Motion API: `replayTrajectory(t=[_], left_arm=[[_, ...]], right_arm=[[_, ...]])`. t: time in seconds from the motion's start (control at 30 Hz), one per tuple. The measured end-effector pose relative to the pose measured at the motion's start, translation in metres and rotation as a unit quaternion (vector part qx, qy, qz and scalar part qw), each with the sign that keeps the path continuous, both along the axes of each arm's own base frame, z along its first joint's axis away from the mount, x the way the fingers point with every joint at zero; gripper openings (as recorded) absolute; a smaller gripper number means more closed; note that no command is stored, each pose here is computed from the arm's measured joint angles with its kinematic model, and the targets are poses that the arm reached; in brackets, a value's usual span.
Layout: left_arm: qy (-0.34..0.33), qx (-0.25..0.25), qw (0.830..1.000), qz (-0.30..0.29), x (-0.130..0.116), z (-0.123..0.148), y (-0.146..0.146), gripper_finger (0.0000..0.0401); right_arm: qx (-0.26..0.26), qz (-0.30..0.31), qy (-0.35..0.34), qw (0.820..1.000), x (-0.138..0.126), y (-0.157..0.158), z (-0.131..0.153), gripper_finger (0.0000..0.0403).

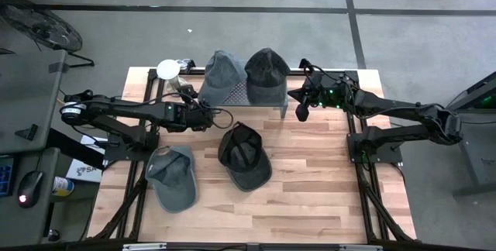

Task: Pick & Place hat
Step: Put the right gray cap on the shelf

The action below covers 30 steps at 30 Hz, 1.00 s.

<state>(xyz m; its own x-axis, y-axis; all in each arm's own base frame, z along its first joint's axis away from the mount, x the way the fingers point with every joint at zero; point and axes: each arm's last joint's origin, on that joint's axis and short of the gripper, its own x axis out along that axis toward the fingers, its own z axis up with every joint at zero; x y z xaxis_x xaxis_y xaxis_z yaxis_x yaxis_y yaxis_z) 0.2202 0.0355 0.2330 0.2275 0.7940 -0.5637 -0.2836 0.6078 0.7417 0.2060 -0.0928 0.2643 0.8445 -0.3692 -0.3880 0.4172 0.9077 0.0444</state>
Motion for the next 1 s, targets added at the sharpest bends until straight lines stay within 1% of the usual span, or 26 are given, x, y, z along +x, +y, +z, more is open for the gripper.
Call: replayTrajectory(t=[0.3, 0.4, 0.6, 1.0], left_arm=[[-0.007, 0.013, 1.000, 0.006, 0.0009, 0.0012, 0.0006, 0.0255], [-0.007, 0.013, 1.000, 0.006, 0.0009, 0.0012, 0.0005, 0.0239], [-0.015, 0.011, 1.000, 0.005, 0.0020, 0.0016, 0.0005, 0.0173], [-0.029, -0.028, 0.999, -0.014, 0.0048, 0.0008, -0.0010, 0.0035]], right_arm=[[0.000, 0.000, 0.000, 1.000, 0.0000, 0.0000, 0.0000, 0.0000], [0.000, 0.000, 0.000, 1.000, 0.0000, 0.0000, 0.0000, 0.0000], [-0.004, 0.002, 0.001, 1.000, 0.0000, 0.0000, 0.0000, 0.0000], [-0.010, 0.004, 0.004, 1.000, 0.0000, 0.0000, 0.0000, 0.0000]])
